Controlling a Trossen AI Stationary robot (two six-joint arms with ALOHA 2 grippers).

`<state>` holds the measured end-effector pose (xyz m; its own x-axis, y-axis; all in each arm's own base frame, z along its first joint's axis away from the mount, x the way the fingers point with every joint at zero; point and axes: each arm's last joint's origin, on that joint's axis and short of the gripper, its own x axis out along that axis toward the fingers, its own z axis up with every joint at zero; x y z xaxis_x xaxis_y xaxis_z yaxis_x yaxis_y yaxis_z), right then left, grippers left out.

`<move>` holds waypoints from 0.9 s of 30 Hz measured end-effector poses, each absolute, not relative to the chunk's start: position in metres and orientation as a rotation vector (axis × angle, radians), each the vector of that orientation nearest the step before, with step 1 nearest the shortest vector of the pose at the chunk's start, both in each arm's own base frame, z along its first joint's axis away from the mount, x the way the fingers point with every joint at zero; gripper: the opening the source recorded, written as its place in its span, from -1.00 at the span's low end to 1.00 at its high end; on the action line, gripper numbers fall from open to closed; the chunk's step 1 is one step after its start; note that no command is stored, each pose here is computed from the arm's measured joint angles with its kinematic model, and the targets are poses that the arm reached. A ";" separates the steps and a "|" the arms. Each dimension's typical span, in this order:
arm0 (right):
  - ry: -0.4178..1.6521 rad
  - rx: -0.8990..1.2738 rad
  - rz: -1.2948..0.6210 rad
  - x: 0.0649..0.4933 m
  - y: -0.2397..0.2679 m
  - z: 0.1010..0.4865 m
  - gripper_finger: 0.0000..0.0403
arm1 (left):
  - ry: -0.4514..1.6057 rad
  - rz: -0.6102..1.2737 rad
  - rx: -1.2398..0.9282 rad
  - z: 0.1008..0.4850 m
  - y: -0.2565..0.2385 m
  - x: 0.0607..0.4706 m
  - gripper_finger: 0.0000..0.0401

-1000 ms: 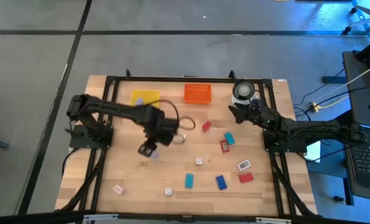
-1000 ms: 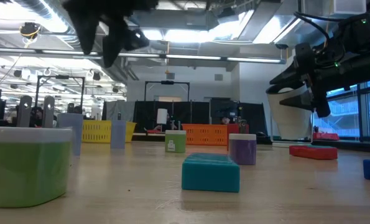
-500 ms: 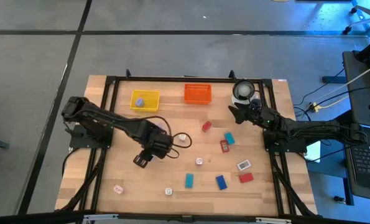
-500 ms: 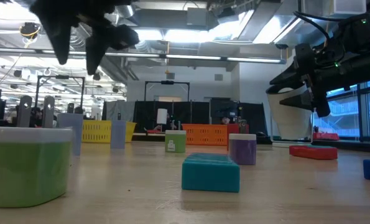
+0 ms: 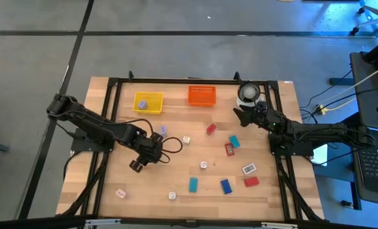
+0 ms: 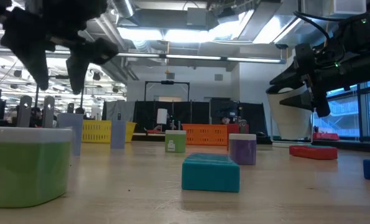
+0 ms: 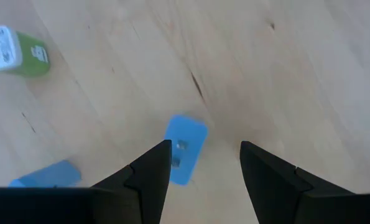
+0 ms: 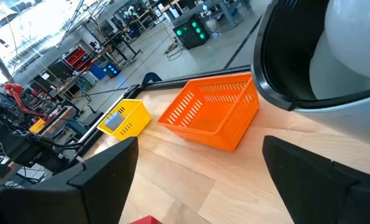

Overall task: Pick & Place Office items
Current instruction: Put the bottom light blue changer adapter into the yellow bin

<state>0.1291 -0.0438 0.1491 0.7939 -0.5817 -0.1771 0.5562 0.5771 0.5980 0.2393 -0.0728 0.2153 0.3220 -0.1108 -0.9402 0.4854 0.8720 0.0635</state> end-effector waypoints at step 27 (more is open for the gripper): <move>-0.050 0.739 -0.704 0.128 -0.044 0.147 0.72 | 1.033 -0.476 0.355 0.167 -0.050 0.227 0.31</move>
<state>0.1281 -0.0444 0.1468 0.7721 -0.6045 -0.1961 0.5703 0.5228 0.6336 0.2271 -0.0499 0.1674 0.4266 -0.2084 -0.8801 0.5333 0.8439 0.0587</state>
